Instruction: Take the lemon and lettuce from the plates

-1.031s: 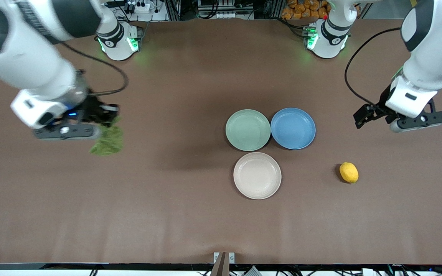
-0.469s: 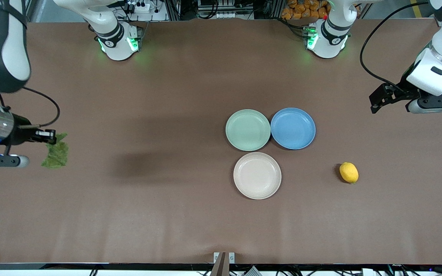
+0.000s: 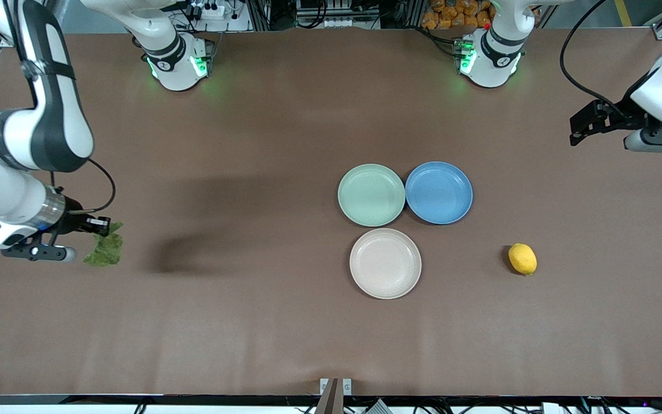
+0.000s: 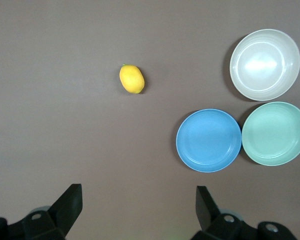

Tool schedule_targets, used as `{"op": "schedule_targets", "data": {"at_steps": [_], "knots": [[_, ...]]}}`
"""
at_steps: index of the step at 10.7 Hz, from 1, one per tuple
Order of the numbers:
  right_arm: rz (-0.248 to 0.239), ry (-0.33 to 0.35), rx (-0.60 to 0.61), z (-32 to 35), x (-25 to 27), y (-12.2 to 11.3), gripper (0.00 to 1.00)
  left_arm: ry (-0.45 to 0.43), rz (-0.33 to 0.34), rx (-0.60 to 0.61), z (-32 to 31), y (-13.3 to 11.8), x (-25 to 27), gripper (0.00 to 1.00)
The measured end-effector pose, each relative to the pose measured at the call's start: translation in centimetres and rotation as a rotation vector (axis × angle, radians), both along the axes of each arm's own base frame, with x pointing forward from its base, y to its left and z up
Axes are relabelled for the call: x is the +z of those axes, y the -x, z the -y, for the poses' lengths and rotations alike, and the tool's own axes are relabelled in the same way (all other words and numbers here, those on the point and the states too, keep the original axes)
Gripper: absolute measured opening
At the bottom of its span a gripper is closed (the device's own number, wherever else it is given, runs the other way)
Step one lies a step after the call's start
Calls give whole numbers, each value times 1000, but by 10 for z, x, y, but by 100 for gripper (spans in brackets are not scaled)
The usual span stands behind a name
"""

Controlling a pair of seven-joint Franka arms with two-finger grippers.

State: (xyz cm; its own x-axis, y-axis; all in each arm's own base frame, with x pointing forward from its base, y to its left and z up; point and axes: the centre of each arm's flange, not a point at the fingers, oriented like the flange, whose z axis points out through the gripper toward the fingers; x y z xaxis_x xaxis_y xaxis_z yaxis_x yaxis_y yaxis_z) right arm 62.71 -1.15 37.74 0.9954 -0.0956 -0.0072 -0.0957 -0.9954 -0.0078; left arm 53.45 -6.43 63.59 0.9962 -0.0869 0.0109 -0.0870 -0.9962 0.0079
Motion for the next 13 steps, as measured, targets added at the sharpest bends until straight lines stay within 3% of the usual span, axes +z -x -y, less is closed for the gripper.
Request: {"op": "schedule_targets", "data": {"at_steps": [2, 5, 7, 8, 11, 13], "knots": [[56, 6, -3, 1, -42, 14, 2, 19, 12, 15, -1, 0, 8, 100], [44, 8, -5, 1, -70, 27, 2, 20, 7, 95, -6, -2, 6, 100], [38, 9, -5, 1, -77, 28, 12, 18, 4, 144, -7, -3, 4, 100], [37, 10, -5, 1, -79, 28, 20, 18, 6, 148, -7, -3, 5, 100], [35, 7, -1, 0, -59, 18, 61, 10, 26, 143, -6, -3, 14, 100], [84, 5, -7, 5, -16, 0, 90, -22, 34, 118, 4, -2, 15, 100]]}}
